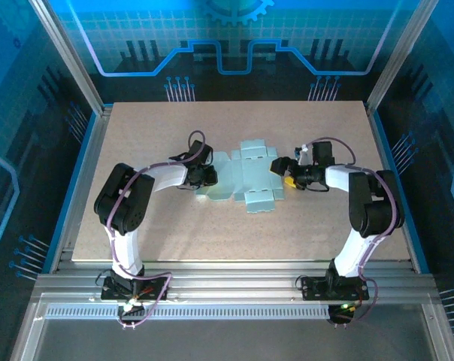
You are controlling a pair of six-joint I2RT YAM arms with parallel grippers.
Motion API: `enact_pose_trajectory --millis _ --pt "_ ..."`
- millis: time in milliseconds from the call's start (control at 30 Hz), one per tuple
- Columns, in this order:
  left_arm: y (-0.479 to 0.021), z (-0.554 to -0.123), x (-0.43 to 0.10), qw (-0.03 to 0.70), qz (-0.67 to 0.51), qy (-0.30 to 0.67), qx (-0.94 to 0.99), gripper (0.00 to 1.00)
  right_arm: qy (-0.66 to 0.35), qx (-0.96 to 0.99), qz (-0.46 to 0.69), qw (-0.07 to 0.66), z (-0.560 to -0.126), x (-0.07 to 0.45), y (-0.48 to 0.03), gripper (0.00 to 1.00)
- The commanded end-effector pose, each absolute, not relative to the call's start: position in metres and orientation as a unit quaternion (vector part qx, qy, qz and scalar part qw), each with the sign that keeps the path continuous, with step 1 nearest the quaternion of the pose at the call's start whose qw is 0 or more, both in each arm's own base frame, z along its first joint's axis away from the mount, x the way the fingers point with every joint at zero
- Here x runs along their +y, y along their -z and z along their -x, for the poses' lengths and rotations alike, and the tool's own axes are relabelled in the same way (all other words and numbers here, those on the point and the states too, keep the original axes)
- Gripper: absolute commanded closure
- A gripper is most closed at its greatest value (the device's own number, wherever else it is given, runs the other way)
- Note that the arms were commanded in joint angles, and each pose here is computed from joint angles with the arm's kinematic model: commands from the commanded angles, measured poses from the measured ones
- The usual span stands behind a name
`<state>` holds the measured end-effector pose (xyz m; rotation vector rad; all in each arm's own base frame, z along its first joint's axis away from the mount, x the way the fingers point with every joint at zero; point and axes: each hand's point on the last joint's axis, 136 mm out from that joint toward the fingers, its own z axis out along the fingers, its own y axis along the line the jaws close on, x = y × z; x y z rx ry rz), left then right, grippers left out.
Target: Fold the paper box
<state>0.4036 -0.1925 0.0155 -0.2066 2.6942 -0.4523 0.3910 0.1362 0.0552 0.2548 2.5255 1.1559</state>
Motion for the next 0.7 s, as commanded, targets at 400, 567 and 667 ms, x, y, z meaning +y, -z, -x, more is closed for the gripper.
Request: enact_pose_trajectory --millis 400,567,667 --pt "0.041 -0.366 -0.181 0.116 0.084 0.145 0.979 0.79 -0.484 0.856 -0.044 0.174 -0.396 0.16 -0.065 0.25" --pt "0.041 -0.365 -0.182 0.116 0.083 0.148 0.979 0.78 -0.465 0.866 -0.045 0.18 -0.397 0.155 -0.063 0.51" --pt "0.039 -0.366 -0.181 0.12 0.083 0.147 0.978 0.78 -0.455 0.871 -0.046 0.181 -0.396 0.152 -0.061 0.59"
